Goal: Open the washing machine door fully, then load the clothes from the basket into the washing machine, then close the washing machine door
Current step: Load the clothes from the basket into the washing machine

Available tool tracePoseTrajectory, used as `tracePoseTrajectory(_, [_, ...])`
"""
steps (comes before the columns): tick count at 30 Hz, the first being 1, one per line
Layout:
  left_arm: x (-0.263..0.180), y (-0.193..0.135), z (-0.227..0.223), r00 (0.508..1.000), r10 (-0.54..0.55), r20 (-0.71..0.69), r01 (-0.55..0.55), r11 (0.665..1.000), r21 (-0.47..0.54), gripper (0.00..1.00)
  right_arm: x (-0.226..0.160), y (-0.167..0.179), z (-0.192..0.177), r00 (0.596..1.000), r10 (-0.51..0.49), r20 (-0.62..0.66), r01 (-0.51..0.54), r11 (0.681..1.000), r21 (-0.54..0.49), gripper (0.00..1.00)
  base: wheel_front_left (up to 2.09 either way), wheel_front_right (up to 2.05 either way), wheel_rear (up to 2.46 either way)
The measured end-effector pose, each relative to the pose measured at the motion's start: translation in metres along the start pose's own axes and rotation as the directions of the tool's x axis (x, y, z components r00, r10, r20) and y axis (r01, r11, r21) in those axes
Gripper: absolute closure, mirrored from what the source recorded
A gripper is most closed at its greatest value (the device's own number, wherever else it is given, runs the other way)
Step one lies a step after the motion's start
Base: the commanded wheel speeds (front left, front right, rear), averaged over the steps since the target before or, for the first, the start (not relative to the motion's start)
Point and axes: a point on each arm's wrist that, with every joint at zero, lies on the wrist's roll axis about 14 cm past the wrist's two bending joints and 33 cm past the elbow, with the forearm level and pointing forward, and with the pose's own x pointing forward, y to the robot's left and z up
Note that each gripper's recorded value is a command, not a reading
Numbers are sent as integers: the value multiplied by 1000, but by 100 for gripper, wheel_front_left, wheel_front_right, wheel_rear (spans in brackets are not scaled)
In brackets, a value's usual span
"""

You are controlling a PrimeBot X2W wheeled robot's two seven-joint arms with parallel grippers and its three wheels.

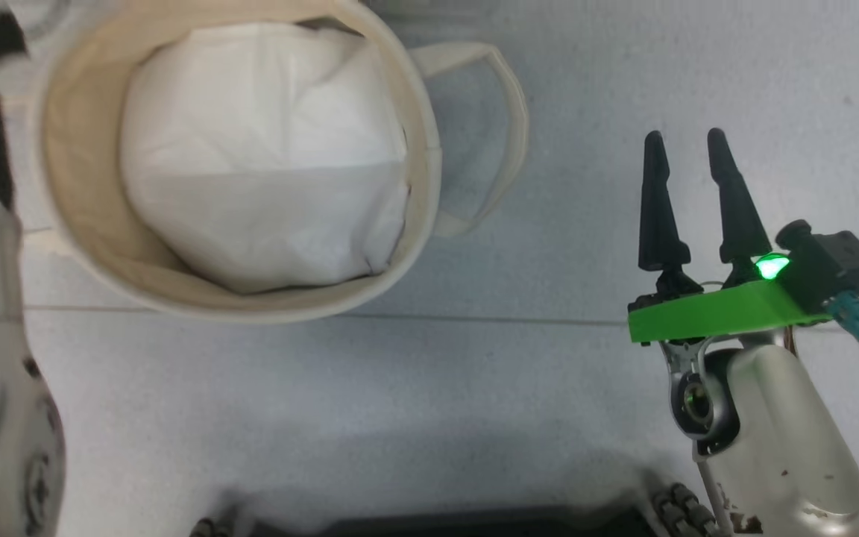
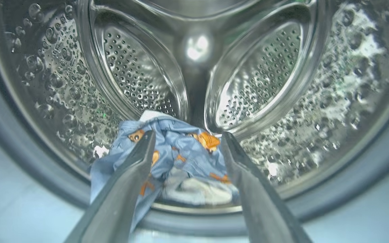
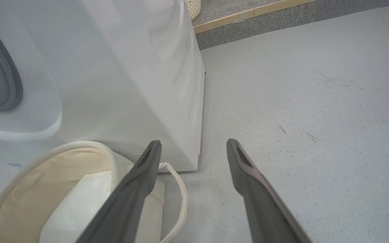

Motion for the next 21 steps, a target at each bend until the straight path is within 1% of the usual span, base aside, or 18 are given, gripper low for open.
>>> tracePoseTrajectory(6, [-63,-8,3,998,-20,-67,22,999,27,0,-7,28,34,997,57,59,-56,998,-14,0,0,0,0])
tracePoseTrajectory(12, [-127,-12,11,993,-19,-115,24,999,42,0,-27,52,54,992,95,84,-94,995,-22,0,0,0,0])
tracePoseTrajectory(14, [-146,-10,18,993,-6,-115,11,999,41,0,-33,60,61,989,111,96,-109,994,-26,0,0,0,0])
tracePoseTrajectory(15, [-146,-10,18,993,-6,-115,11,999,41,0,-33,60,61,989,111,96,-109,994,-26,0,0,0,0])
tracePoseTrajectory(21, [-198,-3,45,996,26,-84,-20,997,72,0,-52,83,79,980,151,128,-149,989,-23,0,0,0,0])
